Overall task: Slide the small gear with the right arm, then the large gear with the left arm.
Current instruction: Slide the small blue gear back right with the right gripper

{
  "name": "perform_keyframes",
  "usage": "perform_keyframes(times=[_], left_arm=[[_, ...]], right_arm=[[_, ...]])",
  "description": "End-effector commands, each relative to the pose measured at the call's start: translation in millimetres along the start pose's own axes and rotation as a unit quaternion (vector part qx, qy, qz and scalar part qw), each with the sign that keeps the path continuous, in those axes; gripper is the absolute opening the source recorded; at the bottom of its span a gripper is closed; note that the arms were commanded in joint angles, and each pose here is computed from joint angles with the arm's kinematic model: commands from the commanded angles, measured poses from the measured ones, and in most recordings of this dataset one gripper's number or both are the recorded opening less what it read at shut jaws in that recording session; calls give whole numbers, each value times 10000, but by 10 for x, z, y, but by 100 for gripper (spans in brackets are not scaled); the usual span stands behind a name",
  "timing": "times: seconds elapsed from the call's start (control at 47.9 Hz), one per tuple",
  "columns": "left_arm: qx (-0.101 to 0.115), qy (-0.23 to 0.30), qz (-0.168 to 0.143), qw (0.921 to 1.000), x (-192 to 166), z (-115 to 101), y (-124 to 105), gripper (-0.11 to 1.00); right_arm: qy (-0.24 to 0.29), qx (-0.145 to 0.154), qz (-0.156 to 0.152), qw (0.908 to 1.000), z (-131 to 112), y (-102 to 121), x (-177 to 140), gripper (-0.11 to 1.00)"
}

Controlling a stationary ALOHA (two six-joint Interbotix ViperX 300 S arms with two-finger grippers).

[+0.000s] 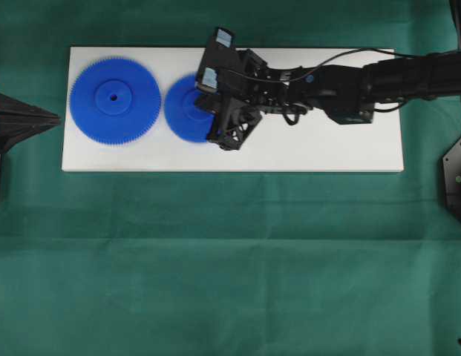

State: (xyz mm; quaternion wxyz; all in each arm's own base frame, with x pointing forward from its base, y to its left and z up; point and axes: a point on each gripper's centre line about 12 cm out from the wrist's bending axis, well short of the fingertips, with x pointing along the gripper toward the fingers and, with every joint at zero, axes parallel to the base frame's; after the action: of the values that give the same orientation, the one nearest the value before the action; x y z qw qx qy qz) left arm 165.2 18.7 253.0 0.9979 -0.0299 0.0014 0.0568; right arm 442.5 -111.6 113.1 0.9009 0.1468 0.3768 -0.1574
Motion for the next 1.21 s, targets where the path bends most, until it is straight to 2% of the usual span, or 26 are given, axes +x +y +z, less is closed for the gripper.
perform_keyframes(times=[0.0, 0.292, 0.542, 0.689, 0.918, 1.189], left_arm=[[-15, -61, -9, 10000, 22, 59, -6, 0], [-38, -76, -9, 10000, 27, 75, -6, 0], [-353, -107, -6, 9993, 29, 101, -5, 0], [-360, -92, -3, 9993, 39, 89, -4, 0], [-359, -31, 5, 9993, 104, 77, -3, 0], [-359, 76, 17, 9993, 177, 63, -2, 0]], right_arm=[[99, -25, -11, 9999, -88, -1, -114, 51], [124, 59, -48, 9999, -494, -157, -433, 51], [100, 449, -177, 9988, -958, -408, -733, 51], [6, 601, -266, 9978, -1151, -540, -946, 51], [-17, 734, -354, 9967, -1400, -631, -1233, 51], [-105, 1113, -425, 9928, -1650, -695, -1514, 51]])
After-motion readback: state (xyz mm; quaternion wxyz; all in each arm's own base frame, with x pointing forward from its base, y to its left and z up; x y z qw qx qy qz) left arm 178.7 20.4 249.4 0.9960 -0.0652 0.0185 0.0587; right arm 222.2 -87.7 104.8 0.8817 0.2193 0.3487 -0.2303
